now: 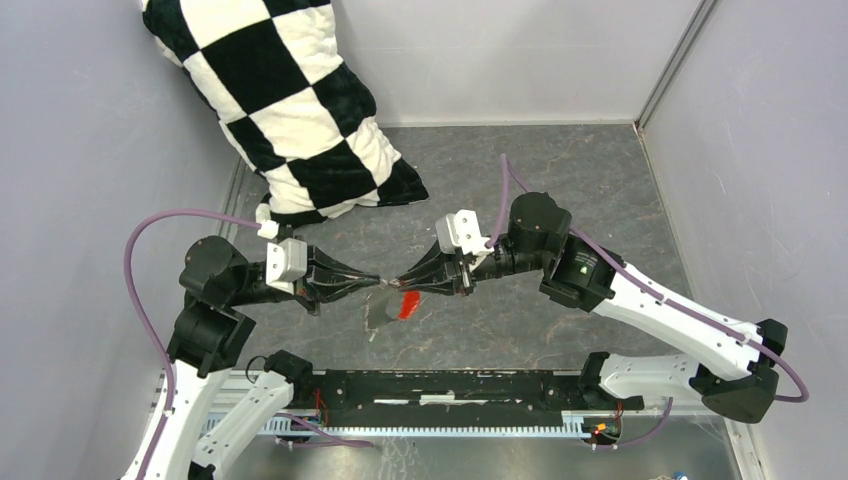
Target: Put the keys on the keyring
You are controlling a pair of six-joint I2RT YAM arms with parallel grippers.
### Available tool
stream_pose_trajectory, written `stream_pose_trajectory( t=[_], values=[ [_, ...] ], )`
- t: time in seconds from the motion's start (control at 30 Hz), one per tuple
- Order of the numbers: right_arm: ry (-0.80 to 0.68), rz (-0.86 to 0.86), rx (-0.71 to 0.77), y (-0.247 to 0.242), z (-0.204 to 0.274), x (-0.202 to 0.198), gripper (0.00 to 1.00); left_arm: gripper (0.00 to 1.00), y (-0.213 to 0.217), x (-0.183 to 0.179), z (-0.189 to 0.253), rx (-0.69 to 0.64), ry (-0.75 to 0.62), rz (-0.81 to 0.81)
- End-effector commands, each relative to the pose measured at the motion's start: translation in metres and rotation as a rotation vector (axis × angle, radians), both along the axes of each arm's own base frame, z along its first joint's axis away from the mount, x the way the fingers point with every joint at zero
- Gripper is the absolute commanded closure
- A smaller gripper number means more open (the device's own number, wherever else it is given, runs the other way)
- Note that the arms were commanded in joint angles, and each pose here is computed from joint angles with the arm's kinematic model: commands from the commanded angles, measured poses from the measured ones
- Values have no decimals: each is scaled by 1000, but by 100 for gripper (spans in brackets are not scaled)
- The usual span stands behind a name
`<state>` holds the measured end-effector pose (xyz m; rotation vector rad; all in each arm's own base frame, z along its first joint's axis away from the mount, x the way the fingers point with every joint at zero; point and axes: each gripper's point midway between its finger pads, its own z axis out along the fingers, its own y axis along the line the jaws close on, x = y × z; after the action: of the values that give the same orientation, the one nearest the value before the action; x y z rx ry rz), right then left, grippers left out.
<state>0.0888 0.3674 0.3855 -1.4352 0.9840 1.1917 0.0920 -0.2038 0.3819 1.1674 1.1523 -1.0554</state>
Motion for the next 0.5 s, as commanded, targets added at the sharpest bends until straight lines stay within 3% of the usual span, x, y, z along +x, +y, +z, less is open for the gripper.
stream_pose_trajectory(
  t=[0.0,0.47],
  values=[
    [-36,-37,15,-5,4,5,78,98,3,11,15,-52,-20,86],
    [-50,-85,-16,-13,-1,6,78,98,6,21,17,-67,-49,148]
  ],
)
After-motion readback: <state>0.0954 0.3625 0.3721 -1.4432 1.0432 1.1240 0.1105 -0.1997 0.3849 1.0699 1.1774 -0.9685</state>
